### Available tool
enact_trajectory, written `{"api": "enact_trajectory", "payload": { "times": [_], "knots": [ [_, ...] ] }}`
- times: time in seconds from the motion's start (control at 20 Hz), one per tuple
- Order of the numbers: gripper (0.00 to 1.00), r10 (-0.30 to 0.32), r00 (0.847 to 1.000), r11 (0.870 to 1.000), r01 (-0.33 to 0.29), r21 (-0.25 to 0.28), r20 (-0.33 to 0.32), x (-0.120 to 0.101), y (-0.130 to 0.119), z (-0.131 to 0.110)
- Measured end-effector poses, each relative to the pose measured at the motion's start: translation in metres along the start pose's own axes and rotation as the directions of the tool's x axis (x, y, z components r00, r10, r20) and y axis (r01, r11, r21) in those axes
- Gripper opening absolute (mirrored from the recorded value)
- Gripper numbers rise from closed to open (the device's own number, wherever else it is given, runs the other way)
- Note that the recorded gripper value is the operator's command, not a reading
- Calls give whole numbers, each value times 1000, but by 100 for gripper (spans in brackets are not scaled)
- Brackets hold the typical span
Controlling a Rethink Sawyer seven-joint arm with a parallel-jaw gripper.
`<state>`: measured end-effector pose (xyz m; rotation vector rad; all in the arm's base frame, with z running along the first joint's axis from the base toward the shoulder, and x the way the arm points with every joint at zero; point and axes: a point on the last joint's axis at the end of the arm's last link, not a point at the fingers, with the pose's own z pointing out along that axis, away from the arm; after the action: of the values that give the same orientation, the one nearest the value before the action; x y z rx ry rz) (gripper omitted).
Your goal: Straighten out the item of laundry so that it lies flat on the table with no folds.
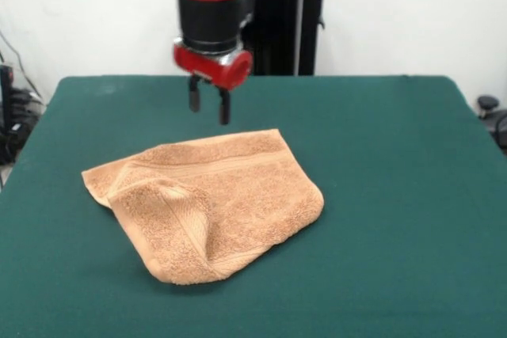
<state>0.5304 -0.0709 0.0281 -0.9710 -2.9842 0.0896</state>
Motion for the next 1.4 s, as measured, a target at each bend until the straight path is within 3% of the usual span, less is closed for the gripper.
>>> {"api": "enact_trajectory", "payload": {
  "times": [0.15,0.2,0.55,0.6,0.85,1.05,1.4],
  "knots": [
    [100,-10,1000,1000,10,9,15,-15,-14,7],
    [100,-16,999,1000,15,19,31,-30,-30,15],
    [100,-16,997,999,12,50,77,-74,-85,37],
    [100,-15,996,998,10,60,87,-86,-102,44],
    [100,-18,995,997,10,78,102,-103,-129,61],
    [100,-31,994,996,22,85,108,-109,-135,69],
    [100,-54,991,996,45,75,121,-114,-121,70]
  ]
}}
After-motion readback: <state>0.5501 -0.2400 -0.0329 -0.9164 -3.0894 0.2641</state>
